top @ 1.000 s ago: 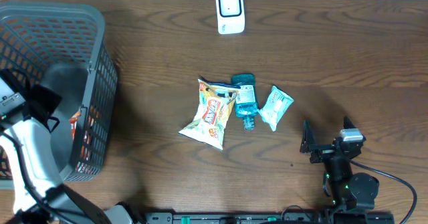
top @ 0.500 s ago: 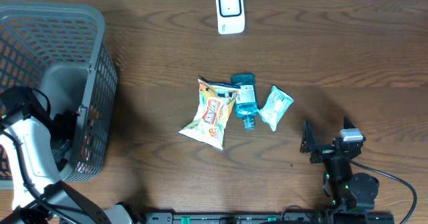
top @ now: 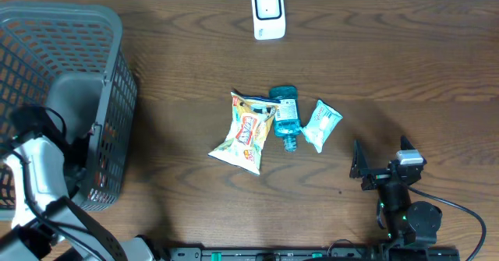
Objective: Scan the item barcode
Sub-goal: 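Grasp the red packet with the left gripper and lift it out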
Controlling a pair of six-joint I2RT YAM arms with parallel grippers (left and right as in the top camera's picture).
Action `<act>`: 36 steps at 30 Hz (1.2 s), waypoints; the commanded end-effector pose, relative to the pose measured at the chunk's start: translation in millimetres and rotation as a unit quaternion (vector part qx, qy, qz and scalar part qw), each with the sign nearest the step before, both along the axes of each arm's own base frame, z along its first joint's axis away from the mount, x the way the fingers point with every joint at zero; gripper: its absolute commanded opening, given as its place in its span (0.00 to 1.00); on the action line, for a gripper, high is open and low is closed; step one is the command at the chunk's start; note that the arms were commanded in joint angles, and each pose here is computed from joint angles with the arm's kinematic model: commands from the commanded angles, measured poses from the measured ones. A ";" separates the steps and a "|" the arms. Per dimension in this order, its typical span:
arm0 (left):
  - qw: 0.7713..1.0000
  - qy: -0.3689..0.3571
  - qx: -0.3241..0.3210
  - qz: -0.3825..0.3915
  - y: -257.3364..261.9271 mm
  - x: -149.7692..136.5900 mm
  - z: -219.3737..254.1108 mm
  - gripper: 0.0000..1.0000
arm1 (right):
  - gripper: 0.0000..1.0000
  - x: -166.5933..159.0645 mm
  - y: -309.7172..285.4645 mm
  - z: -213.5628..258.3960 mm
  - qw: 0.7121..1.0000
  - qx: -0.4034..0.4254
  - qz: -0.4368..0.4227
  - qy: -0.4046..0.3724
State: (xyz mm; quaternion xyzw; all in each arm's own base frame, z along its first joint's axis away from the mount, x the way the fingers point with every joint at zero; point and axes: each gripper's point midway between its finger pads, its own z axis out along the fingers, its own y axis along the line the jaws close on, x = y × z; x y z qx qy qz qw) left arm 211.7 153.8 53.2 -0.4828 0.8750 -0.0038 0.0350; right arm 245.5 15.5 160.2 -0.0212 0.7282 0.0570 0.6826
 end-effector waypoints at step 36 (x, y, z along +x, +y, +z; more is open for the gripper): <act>0.870 -0.475 0.112 -0.067 -16.0 90.1 263.3 0.07 | 0.99 -0.3 1.0 -0.5 1.000 -0.004 0.002 0.000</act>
